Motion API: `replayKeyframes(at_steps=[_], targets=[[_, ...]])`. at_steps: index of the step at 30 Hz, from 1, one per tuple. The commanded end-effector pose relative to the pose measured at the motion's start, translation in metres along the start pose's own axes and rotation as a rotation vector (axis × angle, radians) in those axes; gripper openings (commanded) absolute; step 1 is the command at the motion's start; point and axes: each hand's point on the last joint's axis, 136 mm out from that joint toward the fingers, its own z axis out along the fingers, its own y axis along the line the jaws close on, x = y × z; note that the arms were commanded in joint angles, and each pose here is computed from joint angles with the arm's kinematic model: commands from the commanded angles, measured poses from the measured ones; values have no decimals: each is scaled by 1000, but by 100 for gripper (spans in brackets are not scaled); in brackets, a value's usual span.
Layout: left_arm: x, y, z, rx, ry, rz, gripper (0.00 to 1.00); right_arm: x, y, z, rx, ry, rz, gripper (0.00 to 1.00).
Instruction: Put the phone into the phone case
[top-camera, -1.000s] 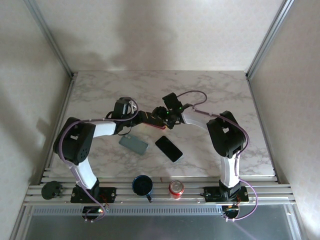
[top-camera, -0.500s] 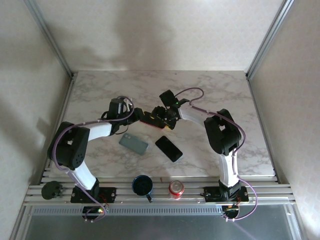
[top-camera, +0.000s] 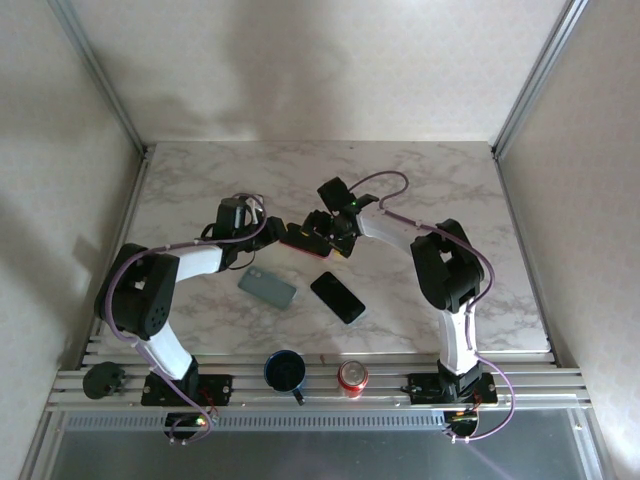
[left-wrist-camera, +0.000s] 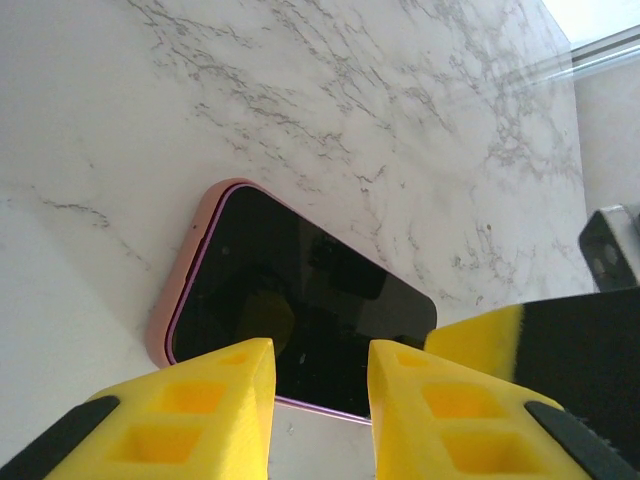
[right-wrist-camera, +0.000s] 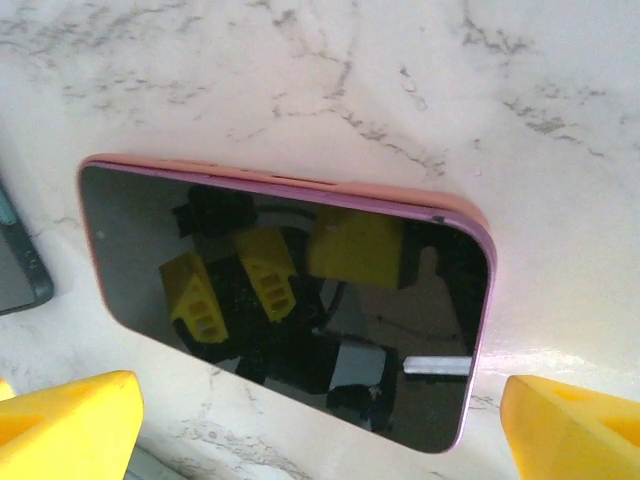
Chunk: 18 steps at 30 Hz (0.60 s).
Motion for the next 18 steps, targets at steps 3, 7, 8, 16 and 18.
replayKeyframes(at_steps=[3,7,8,16,18], targets=[[6,-1,14,7,40,34,24,6,-4,-32,-46,-82,-94,79],[11,1,24,4,66,36,12,19,-24,-34,-43,-70,-122,23],[11,2,25,4,70,34,12,22,-27,-34,-44,-64,-129,15],[9,7,40,-30,94,36,9,29,-34,-37,-53,-61,-194,2],[10,10,43,-45,103,41,9,28,-33,-37,-47,-63,-208,2]])
